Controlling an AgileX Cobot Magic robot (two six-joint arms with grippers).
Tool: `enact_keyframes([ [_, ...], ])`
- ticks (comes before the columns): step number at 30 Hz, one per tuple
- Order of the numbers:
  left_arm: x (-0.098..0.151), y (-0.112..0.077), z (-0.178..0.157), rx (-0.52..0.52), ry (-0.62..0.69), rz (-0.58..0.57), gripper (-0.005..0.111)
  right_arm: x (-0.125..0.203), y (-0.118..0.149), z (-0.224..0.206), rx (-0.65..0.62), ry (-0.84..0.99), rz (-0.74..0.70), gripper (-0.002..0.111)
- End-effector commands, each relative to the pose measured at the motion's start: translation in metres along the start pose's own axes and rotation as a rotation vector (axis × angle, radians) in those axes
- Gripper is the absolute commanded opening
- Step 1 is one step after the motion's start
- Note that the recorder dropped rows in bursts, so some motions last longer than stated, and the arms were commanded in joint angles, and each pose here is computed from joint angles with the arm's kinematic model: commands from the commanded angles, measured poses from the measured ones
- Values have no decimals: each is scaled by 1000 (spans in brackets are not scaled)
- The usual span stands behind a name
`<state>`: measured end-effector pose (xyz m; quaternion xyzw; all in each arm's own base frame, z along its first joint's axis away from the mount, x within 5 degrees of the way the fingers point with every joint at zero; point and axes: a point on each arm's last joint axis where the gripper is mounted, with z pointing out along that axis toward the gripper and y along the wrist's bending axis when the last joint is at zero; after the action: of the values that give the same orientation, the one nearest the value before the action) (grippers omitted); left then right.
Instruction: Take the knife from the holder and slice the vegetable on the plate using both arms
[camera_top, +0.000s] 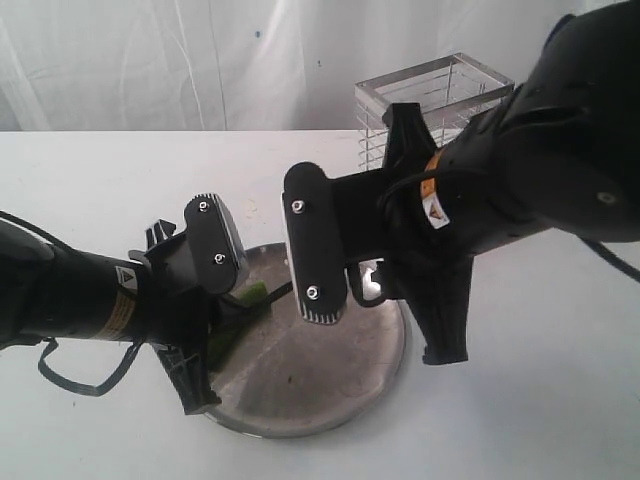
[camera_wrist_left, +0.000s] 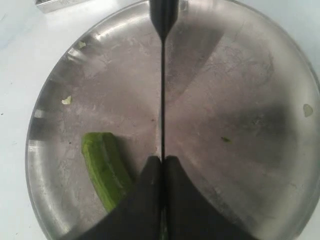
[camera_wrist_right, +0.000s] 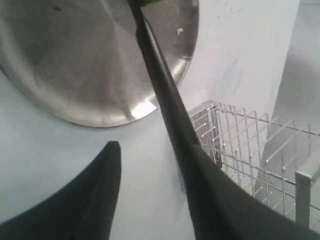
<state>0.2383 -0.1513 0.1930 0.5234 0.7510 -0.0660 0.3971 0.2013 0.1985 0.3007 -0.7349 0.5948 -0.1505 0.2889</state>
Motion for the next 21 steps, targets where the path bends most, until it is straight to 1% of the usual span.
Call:
enact_keyframes([
  [1,-2,1,-1,-2,-6,-2,0,-10,-4,7,-3,-12,-22,40],
  [9,-2,1,-1,0,-7,-2,0,-20,-11,24,-21,-6,-26,40],
  [18,-2,0,-1,1,-8,-2,0,-22,-9,33,-41,7,-33,39],
  [20,-2,0,-1,5,-10,-2,0,-23,-10,32,-35,-1,-33,35],
  [21,-2,0,-1,5,-10,-2,0,-23,-10,32,-32,-4,-33,31],
])
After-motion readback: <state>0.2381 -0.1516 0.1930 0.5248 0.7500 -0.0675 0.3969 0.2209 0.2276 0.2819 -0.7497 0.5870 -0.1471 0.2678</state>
